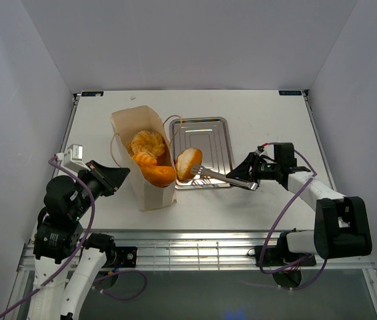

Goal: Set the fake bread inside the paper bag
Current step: Pick up the fake bread from the plate.

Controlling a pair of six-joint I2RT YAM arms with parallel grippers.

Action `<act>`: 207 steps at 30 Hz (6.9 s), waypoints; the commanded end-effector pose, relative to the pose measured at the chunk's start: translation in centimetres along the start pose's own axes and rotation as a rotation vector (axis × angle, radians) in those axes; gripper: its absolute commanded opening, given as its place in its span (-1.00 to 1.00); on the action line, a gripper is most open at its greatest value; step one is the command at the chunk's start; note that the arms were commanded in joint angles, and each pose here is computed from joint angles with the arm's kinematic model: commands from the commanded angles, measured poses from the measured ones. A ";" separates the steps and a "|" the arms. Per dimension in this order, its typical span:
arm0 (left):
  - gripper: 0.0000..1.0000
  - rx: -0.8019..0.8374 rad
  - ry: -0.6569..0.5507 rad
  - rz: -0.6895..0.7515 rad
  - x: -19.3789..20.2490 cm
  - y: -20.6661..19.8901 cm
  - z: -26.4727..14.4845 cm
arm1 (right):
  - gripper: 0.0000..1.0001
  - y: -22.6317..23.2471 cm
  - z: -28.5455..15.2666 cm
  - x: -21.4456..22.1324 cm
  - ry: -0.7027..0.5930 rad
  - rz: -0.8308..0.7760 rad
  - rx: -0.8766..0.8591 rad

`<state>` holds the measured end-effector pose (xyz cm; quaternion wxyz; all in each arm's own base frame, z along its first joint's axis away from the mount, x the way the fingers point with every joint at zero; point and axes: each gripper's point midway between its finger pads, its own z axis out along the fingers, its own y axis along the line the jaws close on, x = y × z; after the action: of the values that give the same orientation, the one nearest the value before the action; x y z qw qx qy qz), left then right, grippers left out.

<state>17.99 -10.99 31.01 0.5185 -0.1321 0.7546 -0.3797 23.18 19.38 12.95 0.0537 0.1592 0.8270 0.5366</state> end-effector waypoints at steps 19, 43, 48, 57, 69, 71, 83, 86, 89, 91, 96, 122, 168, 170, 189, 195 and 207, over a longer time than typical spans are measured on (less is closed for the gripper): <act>-1.00 -0.004 0.012 0.002 0.3 0.1 -0.1 | 0.08 1.1 0.5 -0.7 0.011 -0.036 -0.117; -1.00 0.000 0.006 0.007 0.0 -0.2 -0.3 | 0.12 0.6 1.1 -1.0 -0.003 -0.003 -0.168; -1.00 0.000 0.004 0.009 -0.1 -0.2 -0.4 | 0.12 0.1 1.2 -0.5 0.003 0.029 -0.191; -1.00 -0.006 0.003 0.011 -0.1 -0.2 -0.4 | 0.12 0.6 1.1 -0.8 -0.015 0.024 -0.216; -1.00 -0.010 0.003 0.011 0.0 0.0 -0.5 | 0.13 0.1 1.3 -0.7 -0.025 0.032 -0.229; -1.00 -0.009 0.000 0.011 0.0 0.0 -0.6 | 0.13 0.0 1.4 -0.9 -0.027 0.027 -0.219; -1.00 -0.011 0.006 0.007 0.2 0.1 -0.6 | 0.13 -1.0 2.0 -1.5 -0.049 0.005 -0.147; -1.00 -0.009 0.002 0.011 0.1 0.0 -0.7 | 0.10 -0.9 2.2 -1.4 -0.037 0.018 -0.144; -1.00 -0.010 0.001 0.011 0.0 0.0 -0.7 | 0.03 -0.6 2.4 -1.3 -0.030 0.017 -0.136; -1.00 -0.011 0.002 0.011 0.1 0.0 -0.7 | -0.02 -0.6 2.5 -1.2 -0.024 0.021 -0.124; -1.00 -0.010 -0.001 0.013 0.1 0.0 -0.7 | -0.35 -0.1 2.4 -1.2 -0.038 0.020 -0.114; -1.00 -0.021 -0.001 0.017 0.0 0.2 -0.8 | -0.85 3.3 0.4 -0.6 -0.083 0.017 -0.296; -1.00 0.009 0.023 0.013 1.0 0.3 -0.5 | -0.20 -8.8 2.5 -1.1 -0.360 -0.621 0.434; -1.00 0.011 0.023 0.017 1.0 0.3 -0.6 | -0.17 -9.2 2.4 -1.2 -0.374 -0.631 0.471; -1.00 0.024 0.036 0.032 1.7 0.4 -1.1 | 0.22 -11.8 2.8 -0.2 -0.559 -0.909 0.752; -1.00 0.025 0.055 0.022 2.4 0.7 -1.0 | 0.25 -12.1 2.5 0.4 -0.688 -0.927 0.798; -1.00 0.020 0.045 0.020 2.6 1.0 -1.4 | 0.13 -16.3 3.8 2.7 -0.718 -1.014 0.841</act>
<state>16.41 -11.00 29.78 0.5218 -0.1160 0.7529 -0.3841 20.71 20.00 1.34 0.5370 -0.0419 0.8419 0.0328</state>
